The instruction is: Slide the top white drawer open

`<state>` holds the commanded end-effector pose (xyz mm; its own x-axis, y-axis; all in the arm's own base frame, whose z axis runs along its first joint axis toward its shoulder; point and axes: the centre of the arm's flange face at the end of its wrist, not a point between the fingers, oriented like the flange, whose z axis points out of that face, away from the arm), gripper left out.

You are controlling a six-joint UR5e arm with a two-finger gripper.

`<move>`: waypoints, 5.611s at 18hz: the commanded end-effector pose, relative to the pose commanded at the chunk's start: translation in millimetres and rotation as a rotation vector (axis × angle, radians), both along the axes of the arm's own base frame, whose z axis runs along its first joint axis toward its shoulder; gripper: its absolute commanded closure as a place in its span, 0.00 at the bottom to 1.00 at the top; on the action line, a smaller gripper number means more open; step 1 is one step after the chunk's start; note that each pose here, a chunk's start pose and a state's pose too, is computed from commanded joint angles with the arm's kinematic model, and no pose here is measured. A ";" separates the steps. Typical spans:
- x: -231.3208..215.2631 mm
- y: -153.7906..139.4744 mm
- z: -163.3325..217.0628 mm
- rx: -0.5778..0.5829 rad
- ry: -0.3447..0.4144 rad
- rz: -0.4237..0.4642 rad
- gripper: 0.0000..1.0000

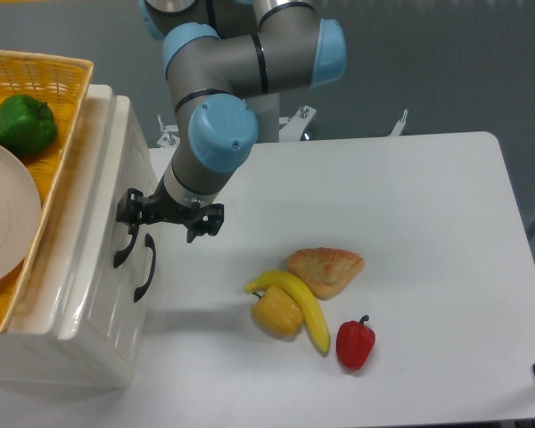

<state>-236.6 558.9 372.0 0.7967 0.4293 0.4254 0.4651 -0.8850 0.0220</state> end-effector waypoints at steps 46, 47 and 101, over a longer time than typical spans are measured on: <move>-2.0 3.5 -11.2 -0.033 0.026 -0.014 0.00; -2.3 3.9 -10.3 -0.030 0.028 -0.014 0.00; -63.1 -14.7 -2.4 -0.049 0.101 0.005 0.00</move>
